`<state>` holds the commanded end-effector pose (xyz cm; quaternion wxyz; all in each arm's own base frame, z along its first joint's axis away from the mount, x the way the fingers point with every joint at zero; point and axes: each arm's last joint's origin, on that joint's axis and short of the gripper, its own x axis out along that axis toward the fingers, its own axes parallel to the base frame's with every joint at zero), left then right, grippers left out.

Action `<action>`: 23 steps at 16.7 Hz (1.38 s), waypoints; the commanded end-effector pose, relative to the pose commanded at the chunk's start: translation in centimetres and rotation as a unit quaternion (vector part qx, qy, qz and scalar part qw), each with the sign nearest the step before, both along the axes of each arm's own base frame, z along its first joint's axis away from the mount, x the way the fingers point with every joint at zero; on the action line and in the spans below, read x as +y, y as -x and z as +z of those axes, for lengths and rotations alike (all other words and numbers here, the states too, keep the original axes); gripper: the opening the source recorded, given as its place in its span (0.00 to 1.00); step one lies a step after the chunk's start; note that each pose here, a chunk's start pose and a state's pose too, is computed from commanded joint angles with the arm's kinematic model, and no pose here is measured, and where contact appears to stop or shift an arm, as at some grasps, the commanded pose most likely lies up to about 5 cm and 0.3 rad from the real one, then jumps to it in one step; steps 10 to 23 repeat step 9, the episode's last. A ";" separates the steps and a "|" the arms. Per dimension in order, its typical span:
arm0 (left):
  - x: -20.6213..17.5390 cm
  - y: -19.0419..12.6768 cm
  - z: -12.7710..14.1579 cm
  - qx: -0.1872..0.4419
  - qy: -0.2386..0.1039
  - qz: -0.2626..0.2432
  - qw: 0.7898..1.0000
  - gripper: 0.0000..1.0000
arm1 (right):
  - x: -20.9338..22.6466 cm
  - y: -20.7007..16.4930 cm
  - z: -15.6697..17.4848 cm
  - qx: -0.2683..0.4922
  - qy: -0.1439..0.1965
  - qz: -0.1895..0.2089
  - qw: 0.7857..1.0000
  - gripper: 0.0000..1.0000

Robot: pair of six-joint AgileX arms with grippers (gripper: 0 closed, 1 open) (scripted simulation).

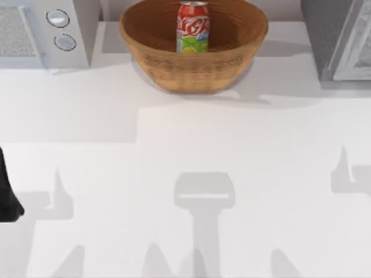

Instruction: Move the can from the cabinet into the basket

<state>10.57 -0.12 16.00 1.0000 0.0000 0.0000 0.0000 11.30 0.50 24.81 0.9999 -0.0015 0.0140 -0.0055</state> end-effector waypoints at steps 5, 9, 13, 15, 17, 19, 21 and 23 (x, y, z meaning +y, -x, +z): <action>0.0 0.0 0.0 0.000 0.000 0.000 1.000 1.00 | -0.5 0.7 -7.4 -0.010 -0.001 0.004 1.000 1.00; 0.0 0.0 0.0 0.000 0.000 0.000 1.000 1.00 | -0.6 0.7 -8.8 -0.014 -0.001 0.005 1.000 1.00; 0.0 0.0 0.0 0.000 0.000 0.000 1.000 1.00 | -0.6 0.7 -8.8 -0.014 -0.001 0.005 1.000 1.00; 0.0 0.0 0.0 0.000 0.000 0.000 1.000 1.00 | -0.6 0.7 -8.8 -0.014 -0.001 0.005 1.000 1.00; 0.0 0.0 0.0 0.000 0.000 0.000 1.000 1.00 | -0.6 0.7 -8.8 -0.014 -0.001 0.005 1.000 1.00; 0.0 0.0 0.0 0.000 0.000 0.000 1.000 1.00 | -0.6 0.7 -8.8 -0.014 -0.001 0.005 1.000 1.00; 0.0 0.0 0.0 0.000 0.000 0.000 1.000 1.00 | -0.6 0.7 -8.8 -0.014 -0.001 0.005 1.000 1.00; 0.0 0.0 0.0 0.000 0.000 0.000 1.000 1.00 | -0.6 0.7 -8.8 -0.014 -0.001 0.005 1.000 1.00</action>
